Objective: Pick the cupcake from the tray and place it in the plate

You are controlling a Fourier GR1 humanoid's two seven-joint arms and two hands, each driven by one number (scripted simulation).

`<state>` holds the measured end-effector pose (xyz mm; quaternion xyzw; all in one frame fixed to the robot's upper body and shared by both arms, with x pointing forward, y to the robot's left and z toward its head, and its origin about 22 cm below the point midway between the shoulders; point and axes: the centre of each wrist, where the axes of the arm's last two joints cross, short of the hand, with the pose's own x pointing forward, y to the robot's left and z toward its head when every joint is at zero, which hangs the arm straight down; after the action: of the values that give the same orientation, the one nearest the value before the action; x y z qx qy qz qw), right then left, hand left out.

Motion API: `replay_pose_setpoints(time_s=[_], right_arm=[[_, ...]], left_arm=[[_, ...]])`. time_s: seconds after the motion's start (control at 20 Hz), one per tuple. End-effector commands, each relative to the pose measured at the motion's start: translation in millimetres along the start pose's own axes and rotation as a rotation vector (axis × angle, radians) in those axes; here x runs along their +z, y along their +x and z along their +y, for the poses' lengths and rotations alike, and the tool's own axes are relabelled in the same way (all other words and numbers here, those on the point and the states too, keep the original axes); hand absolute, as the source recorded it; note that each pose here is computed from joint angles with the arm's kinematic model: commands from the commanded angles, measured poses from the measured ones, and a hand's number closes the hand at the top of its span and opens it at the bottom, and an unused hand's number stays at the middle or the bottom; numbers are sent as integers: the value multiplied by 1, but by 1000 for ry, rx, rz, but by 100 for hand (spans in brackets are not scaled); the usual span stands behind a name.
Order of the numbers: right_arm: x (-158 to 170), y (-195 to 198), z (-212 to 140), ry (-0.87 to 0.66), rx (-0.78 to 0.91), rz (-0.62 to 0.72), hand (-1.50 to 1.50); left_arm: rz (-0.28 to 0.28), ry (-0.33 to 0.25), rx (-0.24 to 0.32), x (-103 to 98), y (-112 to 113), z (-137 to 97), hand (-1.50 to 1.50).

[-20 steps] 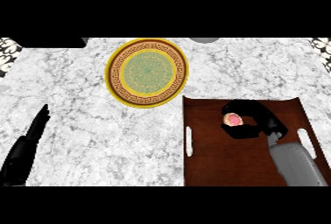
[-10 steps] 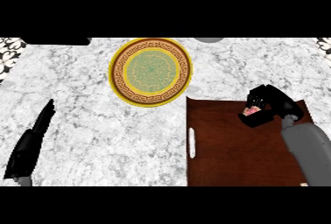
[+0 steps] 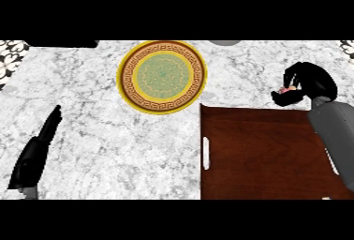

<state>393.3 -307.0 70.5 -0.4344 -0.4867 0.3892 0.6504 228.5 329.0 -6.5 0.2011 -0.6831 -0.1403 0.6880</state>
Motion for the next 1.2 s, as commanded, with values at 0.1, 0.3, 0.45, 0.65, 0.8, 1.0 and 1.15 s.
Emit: replay_pose_setpoints(time_s=[0.1, 0.3, 0.45, 0.65, 0.8, 1.0, 1.15], right_arm=[[-7, 12, -22, -250, 18, -80, 150], [5, 49, -67, -396, -69, -271, 150], [18, 72, -80, -396, -161, -439, 150], [33, 127, -91, -318, -217, -525, 150], [43, 152, -80, -312, -200, -582, 150], [54, 203, -72, -260, -264, -598, 150], [60, 229, -67, -264, -273, -602, 150]], left_arm=[[17, 12, 2, 8, -1, 12, 0], [30, 25, -19, 14, -11, 10, 0], [31, 30, -4, 17, -20, 11, 0], [26, 5, -5, 17, -2, 9, 0], [28, 20, -14, 7, 2, 15, 0], [11, 13, -14, 7, -2, 8, 0], [20, 26, -23, 17, 2, 15, 0]])
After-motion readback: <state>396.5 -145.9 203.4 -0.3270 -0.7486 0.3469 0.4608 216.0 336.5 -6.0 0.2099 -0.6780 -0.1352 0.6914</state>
